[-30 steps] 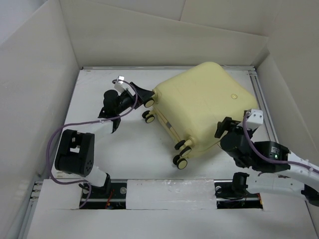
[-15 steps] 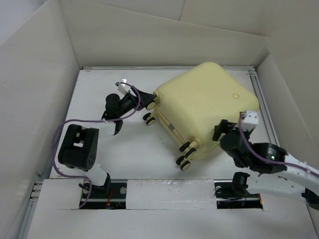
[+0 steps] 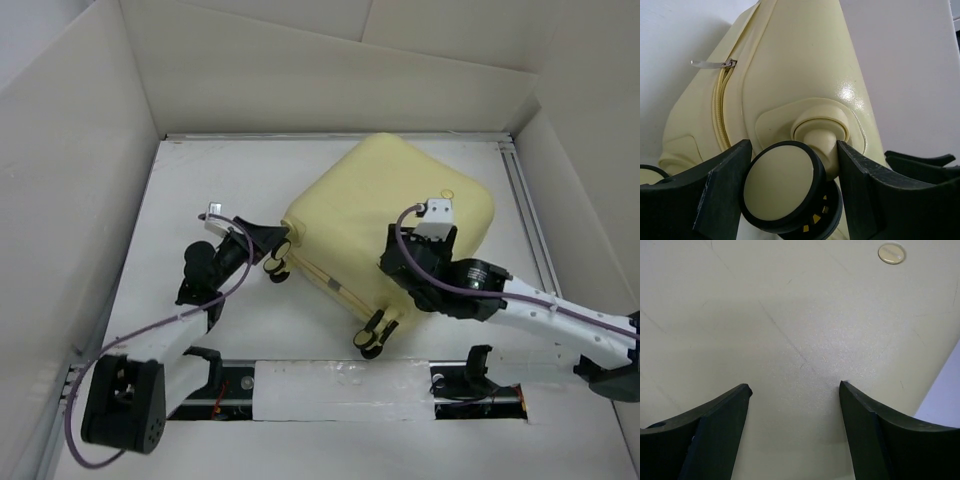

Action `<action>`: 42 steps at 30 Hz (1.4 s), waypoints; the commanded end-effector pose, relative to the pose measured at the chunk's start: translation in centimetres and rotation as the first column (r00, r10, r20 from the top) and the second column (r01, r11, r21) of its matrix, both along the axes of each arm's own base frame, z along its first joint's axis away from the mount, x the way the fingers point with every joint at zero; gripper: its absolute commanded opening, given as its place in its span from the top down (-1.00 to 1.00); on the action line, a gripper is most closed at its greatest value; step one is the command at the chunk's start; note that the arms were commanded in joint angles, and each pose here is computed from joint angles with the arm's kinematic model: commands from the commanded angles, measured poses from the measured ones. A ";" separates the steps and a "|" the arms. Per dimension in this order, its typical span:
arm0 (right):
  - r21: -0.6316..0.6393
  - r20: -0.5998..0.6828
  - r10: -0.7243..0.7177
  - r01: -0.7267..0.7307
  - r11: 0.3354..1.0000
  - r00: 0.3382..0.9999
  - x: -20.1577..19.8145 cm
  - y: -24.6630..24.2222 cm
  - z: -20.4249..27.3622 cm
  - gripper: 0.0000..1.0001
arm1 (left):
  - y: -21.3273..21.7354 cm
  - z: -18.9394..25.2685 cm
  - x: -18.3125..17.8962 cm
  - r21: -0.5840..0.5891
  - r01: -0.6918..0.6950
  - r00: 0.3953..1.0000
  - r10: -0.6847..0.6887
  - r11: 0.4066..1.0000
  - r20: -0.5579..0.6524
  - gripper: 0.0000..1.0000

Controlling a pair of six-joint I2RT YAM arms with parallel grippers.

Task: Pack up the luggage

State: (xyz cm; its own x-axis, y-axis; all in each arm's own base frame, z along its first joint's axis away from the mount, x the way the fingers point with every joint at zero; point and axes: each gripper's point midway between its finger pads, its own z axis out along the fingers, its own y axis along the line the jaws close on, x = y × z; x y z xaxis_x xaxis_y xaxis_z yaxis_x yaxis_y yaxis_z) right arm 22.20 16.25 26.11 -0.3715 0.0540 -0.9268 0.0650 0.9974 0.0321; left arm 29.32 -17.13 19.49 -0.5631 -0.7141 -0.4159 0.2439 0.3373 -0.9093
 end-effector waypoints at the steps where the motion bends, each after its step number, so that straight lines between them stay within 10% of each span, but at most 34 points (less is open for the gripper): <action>1: 0.123 0.052 0.101 -0.107 0.987 0.994 0.8 1.9 3.3 -0.55 | 2.8 1.9 -0.2 0.018 -0.147 0.986 0.145 0.989 0.087 1.00; 8: 0.184 0.068 -0.247 0.231 0.955 0.967 2.0 -10.7 1.0 -0.39 | 4.3 4.1 -2.6 0.019 -0.212 0.964 0.206 0.977 0.168 1.00; 12: 0.214 0.074 -0.411 0.388 0.896 0.909 1.5 -16.3 -0.5 0.45 | 3.4 3.6 -3.2 0.024 -0.146 0.974 0.139 0.989 0.176 1.00; 18: 0.213 -0.161 -0.169 0.201 0.956 0.972 6.2 -11.0 -9.0 0.99 | 3.1 2.5 -3.1 0.028 -0.128 0.978 0.121 0.991 0.171 1.00; 26: 0.397 0.094 0.331 -0.341 0.852 0.939 11.4 2.1 -3.3 0.93 | 1.1 2.8 -4.2 0.029 -0.025 0.981 0.019 0.999 0.193 1.00; 35: 0.338 0.192 0.431 -0.472 0.815 0.882 20.6 5.8 4.1 0.90 | 0.0 4.4 -5.3 0.028 0.063 0.970 -0.068 0.998 0.234 1.00; 42: 0.303 0.293 0.354 -0.438 0.846 0.888 12.9 1.6 6.4 0.32 | 0.0 4.8 -5.5 0.035 0.070 0.966 -0.077 0.997 0.249 1.00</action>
